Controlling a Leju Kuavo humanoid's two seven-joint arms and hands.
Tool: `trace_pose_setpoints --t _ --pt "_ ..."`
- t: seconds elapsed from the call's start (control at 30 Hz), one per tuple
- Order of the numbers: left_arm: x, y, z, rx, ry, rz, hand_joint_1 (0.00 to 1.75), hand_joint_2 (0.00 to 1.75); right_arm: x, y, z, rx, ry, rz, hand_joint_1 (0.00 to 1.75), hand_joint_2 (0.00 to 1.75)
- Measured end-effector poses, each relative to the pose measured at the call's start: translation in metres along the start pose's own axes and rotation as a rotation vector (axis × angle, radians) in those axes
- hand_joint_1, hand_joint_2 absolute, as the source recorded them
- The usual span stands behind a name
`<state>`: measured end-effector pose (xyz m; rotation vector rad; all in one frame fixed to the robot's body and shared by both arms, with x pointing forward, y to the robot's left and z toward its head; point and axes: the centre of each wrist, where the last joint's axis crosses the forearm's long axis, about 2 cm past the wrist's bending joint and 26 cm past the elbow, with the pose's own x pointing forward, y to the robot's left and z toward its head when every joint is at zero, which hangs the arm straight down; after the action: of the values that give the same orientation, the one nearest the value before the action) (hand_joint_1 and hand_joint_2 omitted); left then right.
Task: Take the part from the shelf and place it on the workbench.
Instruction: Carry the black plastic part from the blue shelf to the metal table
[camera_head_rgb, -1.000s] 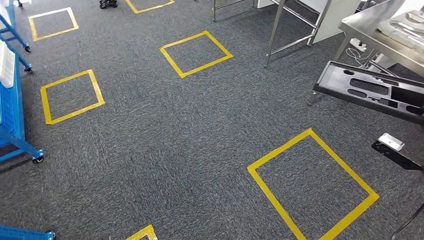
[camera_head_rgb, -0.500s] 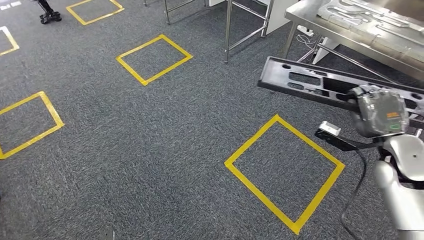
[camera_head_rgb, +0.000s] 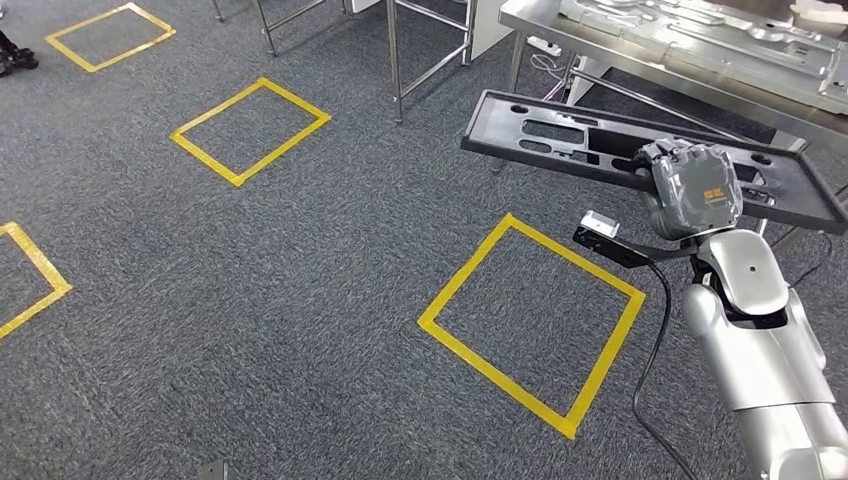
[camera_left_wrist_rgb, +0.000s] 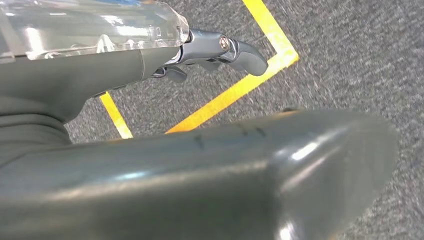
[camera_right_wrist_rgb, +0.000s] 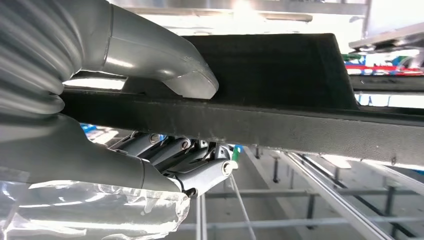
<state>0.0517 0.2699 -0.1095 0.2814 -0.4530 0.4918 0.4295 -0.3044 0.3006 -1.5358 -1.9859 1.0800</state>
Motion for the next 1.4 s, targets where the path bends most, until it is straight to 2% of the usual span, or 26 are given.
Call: trace_pose_setpoints --t 0.63,1.4 --pt "-0.006 0.003 0.002 0.017 0.026 0.008 0.00 0.00 -0.005 -0.011 -0.030 -0.032 0.028 -0.051 1.75 1.75" --pt "-0.013 0.003 0.005 0.023 0.007 0.007 0.00 0.00 0.001 -0.007 -0.046 0.003 0.045 -0.125 1.75 1.75"
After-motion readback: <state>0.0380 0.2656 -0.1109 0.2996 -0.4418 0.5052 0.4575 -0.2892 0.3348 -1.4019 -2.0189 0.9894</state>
